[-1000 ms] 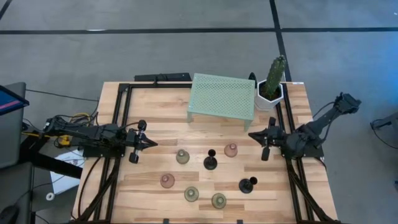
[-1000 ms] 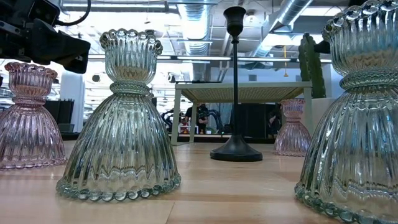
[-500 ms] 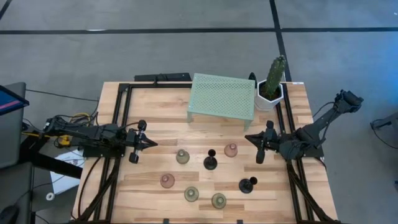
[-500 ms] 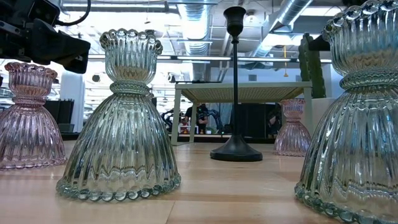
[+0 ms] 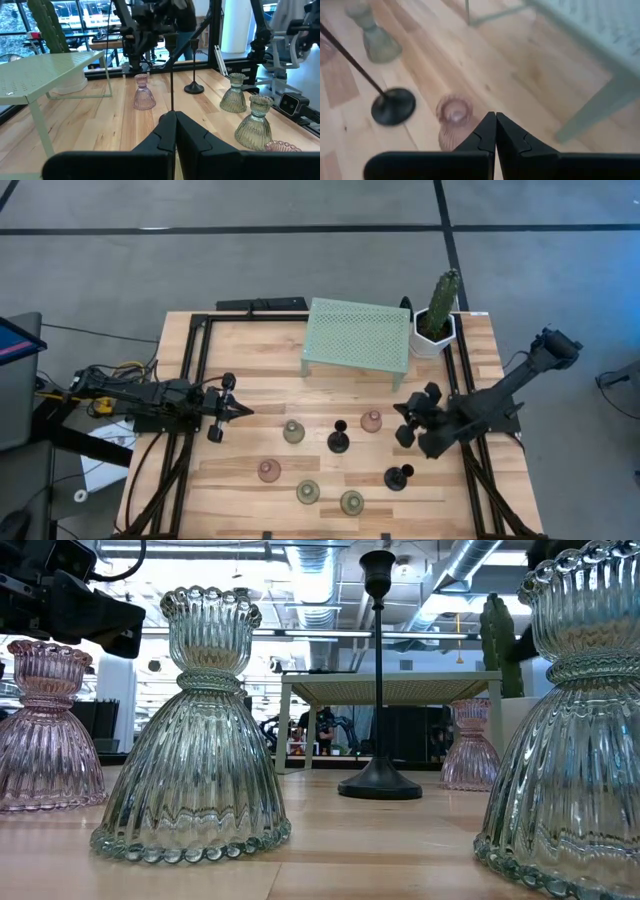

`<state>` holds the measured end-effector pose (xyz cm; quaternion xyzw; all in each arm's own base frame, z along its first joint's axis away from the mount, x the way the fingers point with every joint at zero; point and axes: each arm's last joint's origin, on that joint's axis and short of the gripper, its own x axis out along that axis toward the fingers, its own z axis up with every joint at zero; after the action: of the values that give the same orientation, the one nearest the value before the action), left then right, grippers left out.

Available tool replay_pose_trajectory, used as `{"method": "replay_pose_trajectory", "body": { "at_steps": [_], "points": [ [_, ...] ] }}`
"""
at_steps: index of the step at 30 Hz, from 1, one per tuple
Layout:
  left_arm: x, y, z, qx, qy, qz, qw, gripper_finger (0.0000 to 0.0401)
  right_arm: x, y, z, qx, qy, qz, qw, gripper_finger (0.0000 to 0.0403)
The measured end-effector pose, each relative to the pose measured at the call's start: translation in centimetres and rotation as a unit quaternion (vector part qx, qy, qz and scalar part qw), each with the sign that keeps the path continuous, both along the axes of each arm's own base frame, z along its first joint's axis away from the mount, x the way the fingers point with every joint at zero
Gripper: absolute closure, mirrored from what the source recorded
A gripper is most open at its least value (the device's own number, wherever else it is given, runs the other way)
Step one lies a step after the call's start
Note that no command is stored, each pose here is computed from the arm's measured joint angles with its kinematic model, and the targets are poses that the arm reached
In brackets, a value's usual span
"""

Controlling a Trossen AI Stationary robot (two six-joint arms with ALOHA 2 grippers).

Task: Pick & Place candle stick holders
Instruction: Put the right black candle holder on the shelf

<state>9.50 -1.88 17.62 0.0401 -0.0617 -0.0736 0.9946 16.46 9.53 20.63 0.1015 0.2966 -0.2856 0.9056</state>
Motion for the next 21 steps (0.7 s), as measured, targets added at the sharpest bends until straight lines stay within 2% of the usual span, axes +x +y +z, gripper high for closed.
{"method": "replay_pose_trajectory", "body": {
  "at_steps": [12, 21],
  "points": [
    [0.0, 0.0, 0.0, 0.002, 0.000, 0.000, 1.000, 0.0395, 1.3, 3.7, -3.5, 0.001, 0.026, 0.048, 0.999, 0.0403],
    [0.0, 0.0, 0.0, 0.002, 0.000, 0.000, 1.000, 0.0395, 2.1, 3.9, -5.5, -0.027, 0.060, 0.039, 0.997, 0.0403]
  ]
}}
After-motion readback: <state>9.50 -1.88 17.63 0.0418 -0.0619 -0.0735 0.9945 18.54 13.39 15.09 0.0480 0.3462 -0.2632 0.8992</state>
